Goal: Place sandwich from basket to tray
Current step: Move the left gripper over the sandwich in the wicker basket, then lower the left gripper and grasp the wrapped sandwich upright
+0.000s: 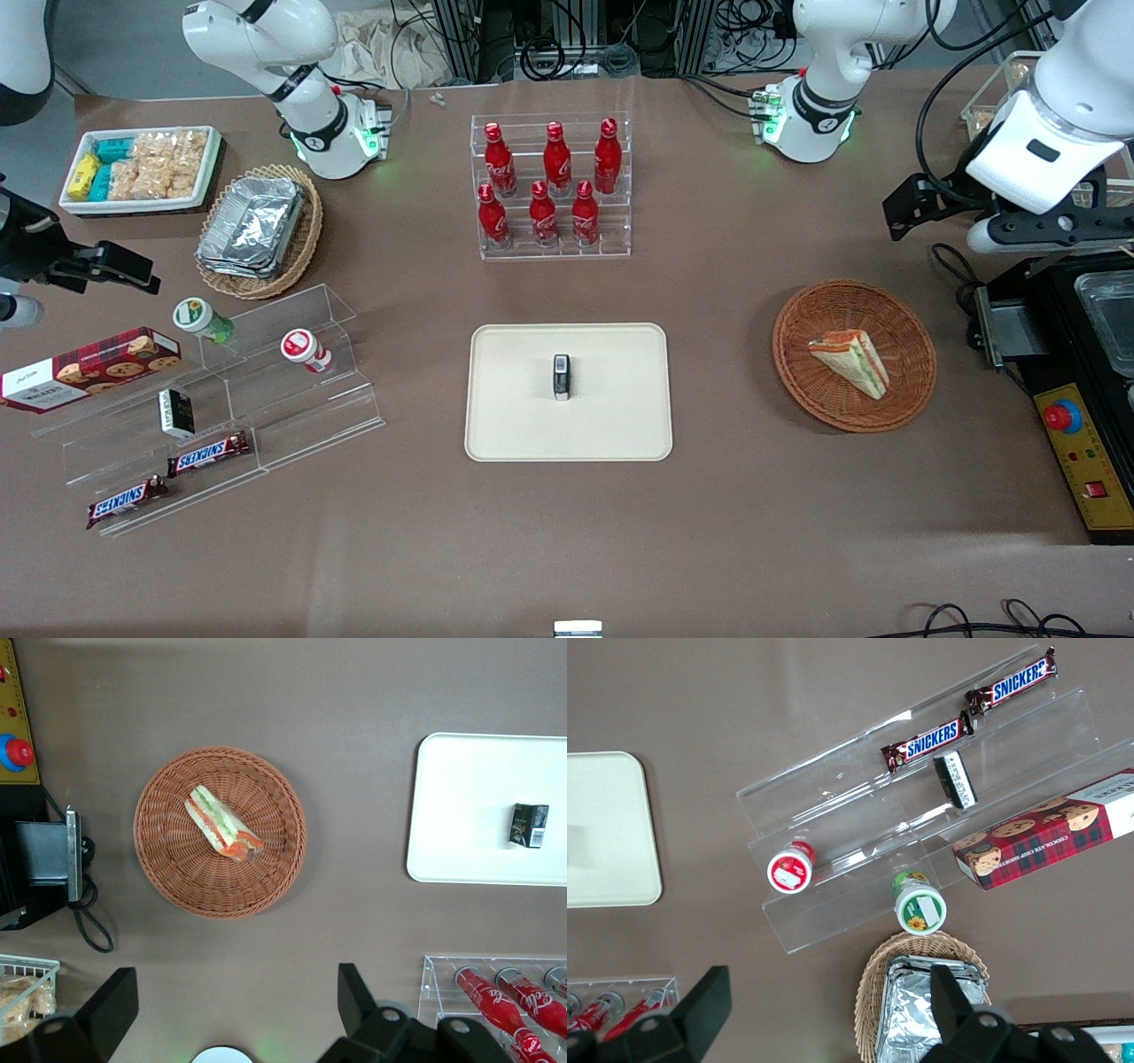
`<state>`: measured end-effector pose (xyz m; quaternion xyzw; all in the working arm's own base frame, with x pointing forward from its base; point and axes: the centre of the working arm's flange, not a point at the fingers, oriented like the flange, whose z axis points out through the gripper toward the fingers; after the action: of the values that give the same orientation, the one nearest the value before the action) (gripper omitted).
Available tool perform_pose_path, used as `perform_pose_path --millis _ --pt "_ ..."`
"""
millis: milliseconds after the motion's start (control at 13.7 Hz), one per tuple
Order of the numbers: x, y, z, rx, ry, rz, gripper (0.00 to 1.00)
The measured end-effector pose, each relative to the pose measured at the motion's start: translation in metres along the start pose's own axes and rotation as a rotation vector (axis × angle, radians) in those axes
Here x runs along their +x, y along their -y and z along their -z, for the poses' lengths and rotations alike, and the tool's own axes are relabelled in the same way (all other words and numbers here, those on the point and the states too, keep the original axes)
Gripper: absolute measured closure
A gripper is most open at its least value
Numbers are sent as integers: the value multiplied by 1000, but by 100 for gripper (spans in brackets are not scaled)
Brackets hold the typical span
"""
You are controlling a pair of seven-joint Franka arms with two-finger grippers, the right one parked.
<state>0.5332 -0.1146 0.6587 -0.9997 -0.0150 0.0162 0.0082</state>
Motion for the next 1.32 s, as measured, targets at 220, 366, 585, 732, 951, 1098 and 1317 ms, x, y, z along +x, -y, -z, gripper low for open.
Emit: perform_pose_path --millis 220,366,585,732,951,1098,1317 --pt "-1 3 -1 3 15 5 0" --pt "0 6 -3 5 21 11 0" --pt "8 22 -20 14 60 100 0" --pt "17 43 -42 16 85 224 0" --pt "32 61 -95 -10 72 425 0" --pt "36 60 -140 -11 67 546 0" --pt "35 59 -217 -3 72 665 0"
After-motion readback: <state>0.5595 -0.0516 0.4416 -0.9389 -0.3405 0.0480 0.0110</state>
